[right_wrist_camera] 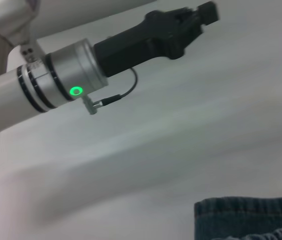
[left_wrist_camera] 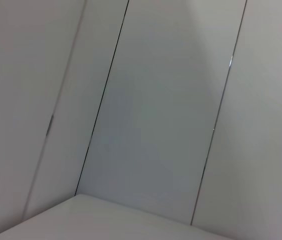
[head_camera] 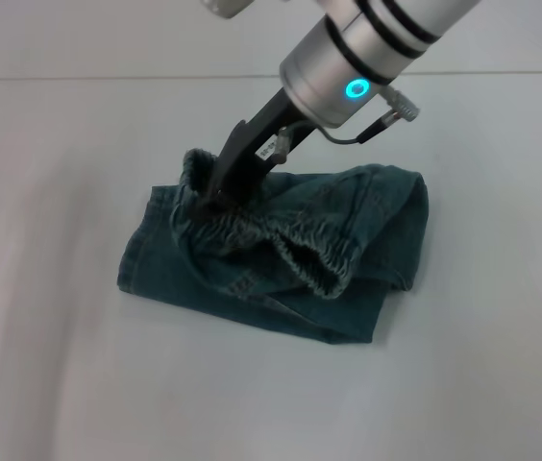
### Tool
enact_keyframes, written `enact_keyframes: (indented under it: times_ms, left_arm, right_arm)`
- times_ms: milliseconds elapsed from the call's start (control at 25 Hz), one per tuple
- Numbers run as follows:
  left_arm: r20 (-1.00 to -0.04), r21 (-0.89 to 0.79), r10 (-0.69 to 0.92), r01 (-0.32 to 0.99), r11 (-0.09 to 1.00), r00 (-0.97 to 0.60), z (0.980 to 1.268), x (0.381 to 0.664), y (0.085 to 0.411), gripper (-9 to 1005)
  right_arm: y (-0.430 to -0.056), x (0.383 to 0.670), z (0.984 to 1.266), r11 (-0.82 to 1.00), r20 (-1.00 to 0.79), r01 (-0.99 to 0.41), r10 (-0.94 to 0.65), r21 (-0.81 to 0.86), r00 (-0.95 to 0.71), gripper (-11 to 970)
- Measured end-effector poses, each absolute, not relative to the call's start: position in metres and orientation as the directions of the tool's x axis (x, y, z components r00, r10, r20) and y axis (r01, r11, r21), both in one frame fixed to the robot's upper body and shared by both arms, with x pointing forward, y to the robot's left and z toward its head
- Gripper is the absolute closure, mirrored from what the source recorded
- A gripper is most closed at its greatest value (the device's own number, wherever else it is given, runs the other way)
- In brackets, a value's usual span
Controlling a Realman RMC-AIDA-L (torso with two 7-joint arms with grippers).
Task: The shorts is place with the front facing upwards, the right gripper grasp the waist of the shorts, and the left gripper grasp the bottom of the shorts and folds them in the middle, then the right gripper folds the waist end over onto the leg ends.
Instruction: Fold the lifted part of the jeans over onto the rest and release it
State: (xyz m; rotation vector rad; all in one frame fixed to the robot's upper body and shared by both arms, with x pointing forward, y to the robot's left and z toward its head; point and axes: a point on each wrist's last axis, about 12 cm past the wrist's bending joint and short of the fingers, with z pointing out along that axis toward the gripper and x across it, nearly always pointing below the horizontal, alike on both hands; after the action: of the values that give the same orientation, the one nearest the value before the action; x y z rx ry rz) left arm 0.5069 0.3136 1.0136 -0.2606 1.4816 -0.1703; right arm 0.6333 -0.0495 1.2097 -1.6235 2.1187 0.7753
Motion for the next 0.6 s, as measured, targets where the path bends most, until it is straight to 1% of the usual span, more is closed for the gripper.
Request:
enact_keyframes:
  times_ms: [40,200,600]
  left_arm:
    - [-0.959,-0.276,-0.271,-0.047,0.96,0.084,1.013,0.507,0.314,983]
    - [-0.959,-0.275,-0.271,-0.048,0.96,0.084,1.013,0.506,0.314,983]
    - [-0.961,-0.271,-0.268,-0.05,0.961,0.071,1.012,0.508,0.313,984]
  right_arm:
    - [-0.043,0.631,1.208,0.167,-0.586,-0.965,-0.769,0.201,-0.255,839]
    - [-0.036,0.629,1.204,0.143,-0.594,-0.968,-0.769,0.204,-0.239,833]
    - [-0.03,0.626,1.193,0.125,-0.587,-0.973,-0.78,0.196,-0.219,818]
